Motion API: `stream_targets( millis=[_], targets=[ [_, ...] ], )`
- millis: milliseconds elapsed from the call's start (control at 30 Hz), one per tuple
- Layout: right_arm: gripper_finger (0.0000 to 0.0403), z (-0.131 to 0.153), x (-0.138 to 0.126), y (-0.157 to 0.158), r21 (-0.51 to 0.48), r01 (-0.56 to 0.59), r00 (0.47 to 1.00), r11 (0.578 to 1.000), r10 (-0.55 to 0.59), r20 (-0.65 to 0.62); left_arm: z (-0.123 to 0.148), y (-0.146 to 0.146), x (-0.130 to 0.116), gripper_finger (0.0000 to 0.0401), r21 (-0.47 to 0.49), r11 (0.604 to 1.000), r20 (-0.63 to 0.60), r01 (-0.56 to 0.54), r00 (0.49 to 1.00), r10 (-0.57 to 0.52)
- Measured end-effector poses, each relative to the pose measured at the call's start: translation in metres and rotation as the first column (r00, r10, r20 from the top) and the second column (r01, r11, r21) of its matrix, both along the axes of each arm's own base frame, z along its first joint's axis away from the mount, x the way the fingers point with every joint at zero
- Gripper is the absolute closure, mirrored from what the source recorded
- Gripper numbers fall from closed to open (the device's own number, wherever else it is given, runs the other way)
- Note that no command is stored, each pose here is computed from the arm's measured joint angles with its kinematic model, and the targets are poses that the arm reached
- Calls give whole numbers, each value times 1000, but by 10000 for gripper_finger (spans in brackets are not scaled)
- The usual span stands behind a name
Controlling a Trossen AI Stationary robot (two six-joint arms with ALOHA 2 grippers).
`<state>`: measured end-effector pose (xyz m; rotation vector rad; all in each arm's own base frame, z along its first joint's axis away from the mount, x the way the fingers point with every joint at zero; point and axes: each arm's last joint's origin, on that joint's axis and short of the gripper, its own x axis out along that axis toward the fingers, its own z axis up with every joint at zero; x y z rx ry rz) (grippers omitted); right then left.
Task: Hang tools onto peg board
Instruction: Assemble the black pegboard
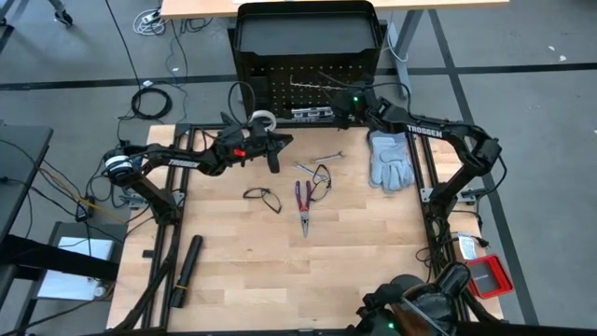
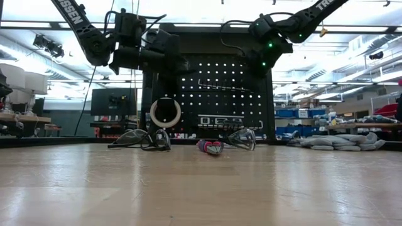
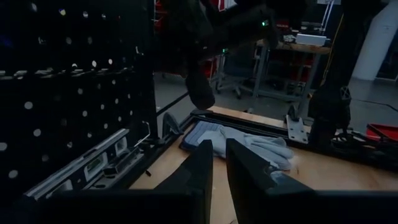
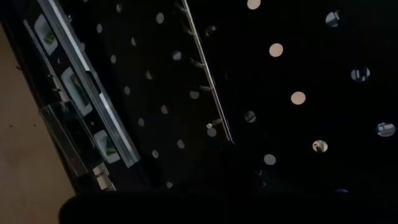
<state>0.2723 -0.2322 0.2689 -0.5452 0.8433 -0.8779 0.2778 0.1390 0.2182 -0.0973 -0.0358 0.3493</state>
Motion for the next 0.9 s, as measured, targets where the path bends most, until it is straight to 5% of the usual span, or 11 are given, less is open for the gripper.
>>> stream_targets(
  millis=[900],
  targets=[
    [392,5,-1,-4,-56,58,998,997,-58,9,0,0,0,353,19,1000,-10,0,1000,0]
  ],
)
